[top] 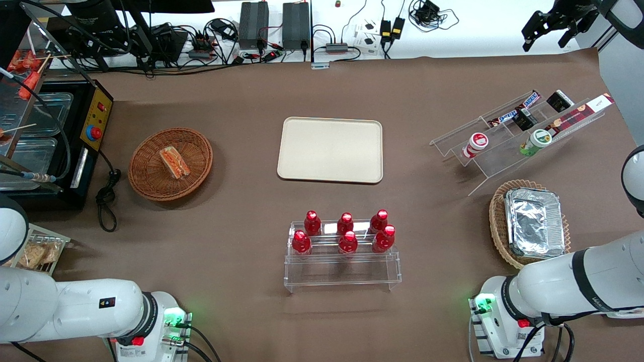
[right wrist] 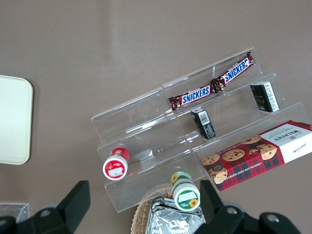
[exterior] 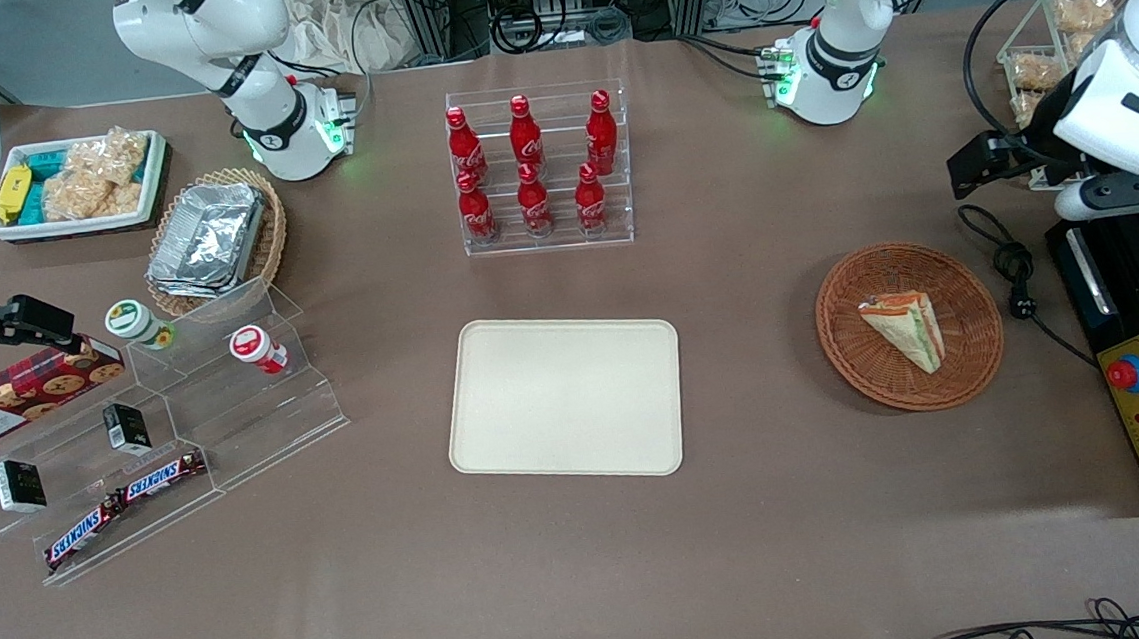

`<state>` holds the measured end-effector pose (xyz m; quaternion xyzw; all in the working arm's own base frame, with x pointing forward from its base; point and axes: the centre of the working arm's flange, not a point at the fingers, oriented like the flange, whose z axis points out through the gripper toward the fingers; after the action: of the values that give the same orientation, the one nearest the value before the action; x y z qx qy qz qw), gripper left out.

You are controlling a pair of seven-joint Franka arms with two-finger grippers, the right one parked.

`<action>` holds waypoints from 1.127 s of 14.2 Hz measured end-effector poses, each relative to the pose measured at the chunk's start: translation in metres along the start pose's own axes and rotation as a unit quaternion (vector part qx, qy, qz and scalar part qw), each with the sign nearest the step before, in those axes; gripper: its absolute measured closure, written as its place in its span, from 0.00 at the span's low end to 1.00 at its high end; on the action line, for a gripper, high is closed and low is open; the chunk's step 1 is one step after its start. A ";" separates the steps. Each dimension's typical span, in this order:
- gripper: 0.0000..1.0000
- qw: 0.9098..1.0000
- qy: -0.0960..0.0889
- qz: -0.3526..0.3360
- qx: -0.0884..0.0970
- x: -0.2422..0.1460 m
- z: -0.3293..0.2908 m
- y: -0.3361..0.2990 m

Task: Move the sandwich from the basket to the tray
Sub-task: 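Move the left gripper down over the wrapped sandwich in the wicker basket, then lower the left gripper and close it on the wrapped sandwich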

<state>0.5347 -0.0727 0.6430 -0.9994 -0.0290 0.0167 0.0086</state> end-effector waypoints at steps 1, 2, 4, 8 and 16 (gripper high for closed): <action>0.00 1.000 0.000 -0.001 0.001 0.000 0.000 -0.001; 0.00 1.000 0.000 -0.006 0.001 0.001 0.000 -0.004; 0.00 0.999 -0.004 -0.032 0.002 0.002 0.002 -0.012; 0.00 0.991 -0.040 -0.131 0.007 0.018 0.036 -0.030; 0.00 0.965 -0.045 -0.259 0.004 0.032 0.234 -0.055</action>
<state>0.5555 -0.0123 0.4093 -0.9561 -0.2868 0.0587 0.0158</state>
